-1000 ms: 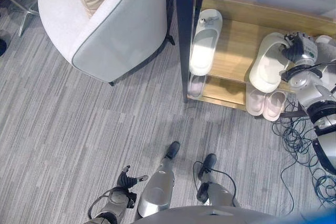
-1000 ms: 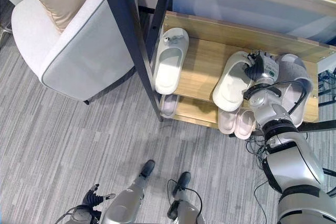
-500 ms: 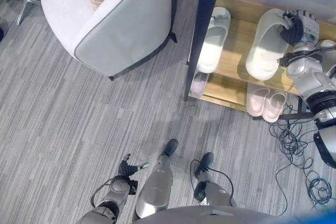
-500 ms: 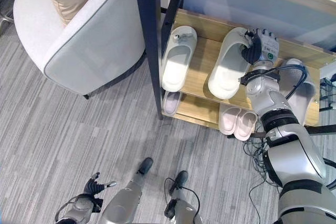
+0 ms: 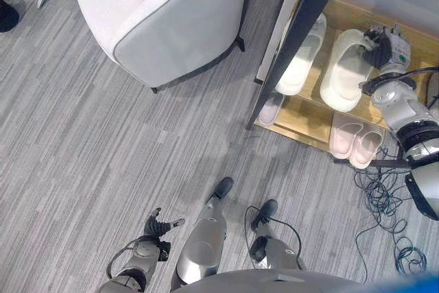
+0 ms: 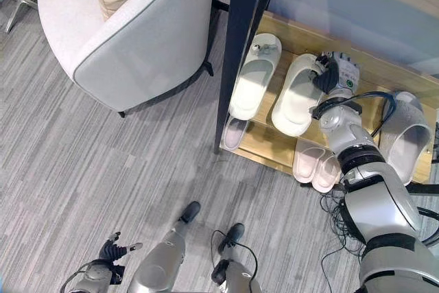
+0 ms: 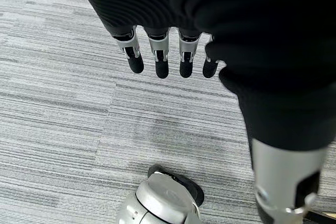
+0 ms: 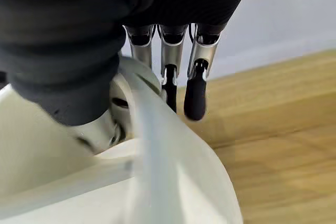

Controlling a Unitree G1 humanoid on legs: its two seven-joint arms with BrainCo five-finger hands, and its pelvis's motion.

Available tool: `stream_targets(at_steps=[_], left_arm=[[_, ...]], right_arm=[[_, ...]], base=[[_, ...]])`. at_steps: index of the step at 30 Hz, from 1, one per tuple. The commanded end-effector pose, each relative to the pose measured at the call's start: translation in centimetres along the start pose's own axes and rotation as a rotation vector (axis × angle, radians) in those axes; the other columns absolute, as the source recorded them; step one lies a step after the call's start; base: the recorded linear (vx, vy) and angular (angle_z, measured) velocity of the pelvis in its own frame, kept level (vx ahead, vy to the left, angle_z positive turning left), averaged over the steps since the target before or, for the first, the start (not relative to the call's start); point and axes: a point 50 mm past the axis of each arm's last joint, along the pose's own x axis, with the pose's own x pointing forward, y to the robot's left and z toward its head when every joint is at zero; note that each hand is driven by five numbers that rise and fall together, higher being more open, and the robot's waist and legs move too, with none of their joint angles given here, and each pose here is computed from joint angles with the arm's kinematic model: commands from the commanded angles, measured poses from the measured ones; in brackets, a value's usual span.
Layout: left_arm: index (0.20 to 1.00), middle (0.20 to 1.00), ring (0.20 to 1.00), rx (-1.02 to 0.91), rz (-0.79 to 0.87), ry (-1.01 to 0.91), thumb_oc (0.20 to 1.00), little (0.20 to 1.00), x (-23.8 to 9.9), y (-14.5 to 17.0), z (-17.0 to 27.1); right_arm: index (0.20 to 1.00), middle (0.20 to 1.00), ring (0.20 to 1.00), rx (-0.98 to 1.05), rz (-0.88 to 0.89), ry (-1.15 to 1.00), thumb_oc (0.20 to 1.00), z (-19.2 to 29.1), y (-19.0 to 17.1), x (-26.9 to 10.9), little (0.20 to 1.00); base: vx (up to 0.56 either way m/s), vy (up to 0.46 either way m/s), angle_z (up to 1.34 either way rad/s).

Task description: Arrange the slippers neatly on the shoe rack.

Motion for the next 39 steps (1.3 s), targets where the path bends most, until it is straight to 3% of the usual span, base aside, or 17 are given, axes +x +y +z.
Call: stream_targets(at_steps=[1, 10, 19, 25, 39], left_arm=[[1.000, 1.000, 1.000, 0.021, 0.022, 0.031, 1.000, 1.000, 0.0, 1.2, -0.8], [1.000, 1.000, 1.000, 0.025, 0.006, 0.060, 1.000, 1.000, -0.1, 0.8, -1.3], [1.000, 1.000, 1.000, 0.017, -0.031, 0.108, 1.000, 1.000, -0.5, -0.6, -2.2], [1.000, 1.000, 1.000, 0.012, -0.056, 0.129, 1.000, 1.000, -0.8, -1.2, -2.7], [1.000, 1.000, 1.000, 0.006, -0.061, 0.139, 1.000, 1.000, -0.9, -1.4, -2.8]], right_arm=[[1.000, 1.000, 1.000, 0.069, -0.099, -0.015, 1.000, 0.6, -2.5, 1.2, 1.000], [1.000, 1.000, 1.000, 0.053, -0.036, 0.011, 1.000, 0.0, -0.8, 0.3, 1.000], [1.000, 1.000, 1.000, 0.298, -0.087, 0.059, 1.000, -0.6, 1.1, -2.5, 1.000], [1.000, 1.000, 1.000, 0.497, -0.035, 0.170, 1.000, -1.4, 4.2, -5.3, 1.000], [1.000, 1.000, 1.000, 0.608, 0.146, 0.183, 1.000, 1.0, 8.8, -7.9, 1.000]], base=[[0.00, 0.000, 0.00], [-0.01, 0.003, -0.01], [-0.02, 0.025, -0.03], [0.00, 0.006, 0.00], [0.00, 0.000, 0.00]])
